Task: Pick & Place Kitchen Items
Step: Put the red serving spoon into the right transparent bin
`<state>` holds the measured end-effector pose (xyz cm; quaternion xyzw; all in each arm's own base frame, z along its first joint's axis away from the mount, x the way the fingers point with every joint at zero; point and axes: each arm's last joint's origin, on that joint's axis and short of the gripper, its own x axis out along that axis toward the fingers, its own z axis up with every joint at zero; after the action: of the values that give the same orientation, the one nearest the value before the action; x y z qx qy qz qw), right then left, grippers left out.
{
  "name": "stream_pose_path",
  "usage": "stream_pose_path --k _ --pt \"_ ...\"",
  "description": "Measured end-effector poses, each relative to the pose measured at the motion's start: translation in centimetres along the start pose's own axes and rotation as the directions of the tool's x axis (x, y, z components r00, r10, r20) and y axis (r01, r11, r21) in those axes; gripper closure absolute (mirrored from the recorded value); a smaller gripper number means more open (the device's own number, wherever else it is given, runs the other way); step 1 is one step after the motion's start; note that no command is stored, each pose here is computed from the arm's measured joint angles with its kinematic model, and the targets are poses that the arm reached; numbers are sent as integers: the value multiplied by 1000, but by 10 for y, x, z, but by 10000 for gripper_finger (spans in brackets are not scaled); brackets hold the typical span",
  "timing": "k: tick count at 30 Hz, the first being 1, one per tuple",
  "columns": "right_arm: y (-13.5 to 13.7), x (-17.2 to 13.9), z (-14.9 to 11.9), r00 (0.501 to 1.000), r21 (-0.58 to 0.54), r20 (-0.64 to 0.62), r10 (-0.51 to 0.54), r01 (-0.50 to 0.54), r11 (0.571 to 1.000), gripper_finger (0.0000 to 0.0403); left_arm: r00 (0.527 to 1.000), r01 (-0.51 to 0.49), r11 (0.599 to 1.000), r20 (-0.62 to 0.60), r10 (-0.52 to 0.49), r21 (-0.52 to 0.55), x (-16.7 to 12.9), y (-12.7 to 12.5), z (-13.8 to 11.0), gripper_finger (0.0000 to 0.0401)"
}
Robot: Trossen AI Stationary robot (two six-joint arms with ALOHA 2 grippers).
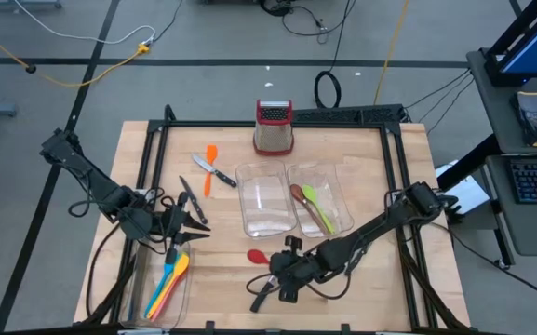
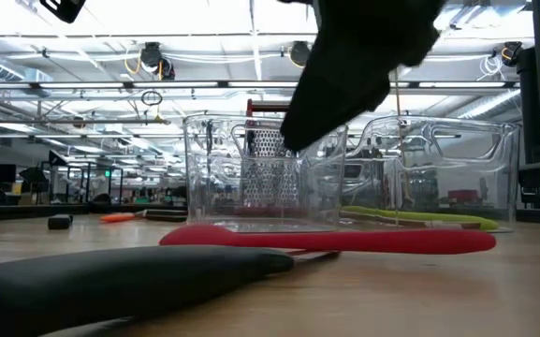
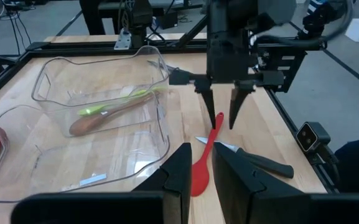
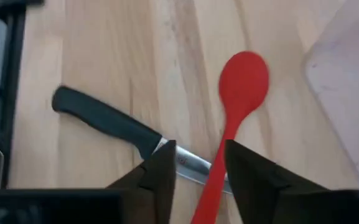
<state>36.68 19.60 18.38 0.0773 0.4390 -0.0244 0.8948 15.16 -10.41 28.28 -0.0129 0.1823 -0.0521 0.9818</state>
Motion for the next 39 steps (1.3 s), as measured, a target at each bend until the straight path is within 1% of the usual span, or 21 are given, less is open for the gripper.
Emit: stream_pose_path --k 2,5,9,15,23,28,32,34,37,39 --pt "-2 6 -4 999 -26 -44 -8 6 1000 250 1000 0 1000 0 0 0 0 0 0 336" --pt "-7 11 -14 991 -33 -122 -59 56 998 222 1000 0 1000 0 0 -2 0 0 0 336" --pt "-11 12 -20 978 -14 -184 -99 98 995 204 1000 0 1000 0 0 0 0 0 0 336" --pt "-10 12 -21 976 25 -210 -54 61 998 204 1000 0 1000 -1 0 4 0 0 0 336" --pt "-5 11 -23 977 63 -210 -39 53 997 206 1000 0 1000 -1 0 5 0 0 0 336" --pt "-1 27 -30 970 73 -243 6 12 997 206 1000 0 1000 -2 0 6 0 0 0 336" --pt "-3 41 -37 963 66 -271 -15 34 997 206 1000 0 1000 0 0 5 0 0 0 336" --pt "-5 46 -40 958 84 -285 -23 49 995 206 1000 0 1000 -1 0 3 0 0 0 336" --pt "-6 47 -41 956 111 -293 -29 65 992 209 1000 1 1000 -1 -1 4 0 0 0 336" --pt "-6 48 -42 954 131 -298 -34 76 989 218 1000 0 1000 -1 0 4 0 0 0 336"
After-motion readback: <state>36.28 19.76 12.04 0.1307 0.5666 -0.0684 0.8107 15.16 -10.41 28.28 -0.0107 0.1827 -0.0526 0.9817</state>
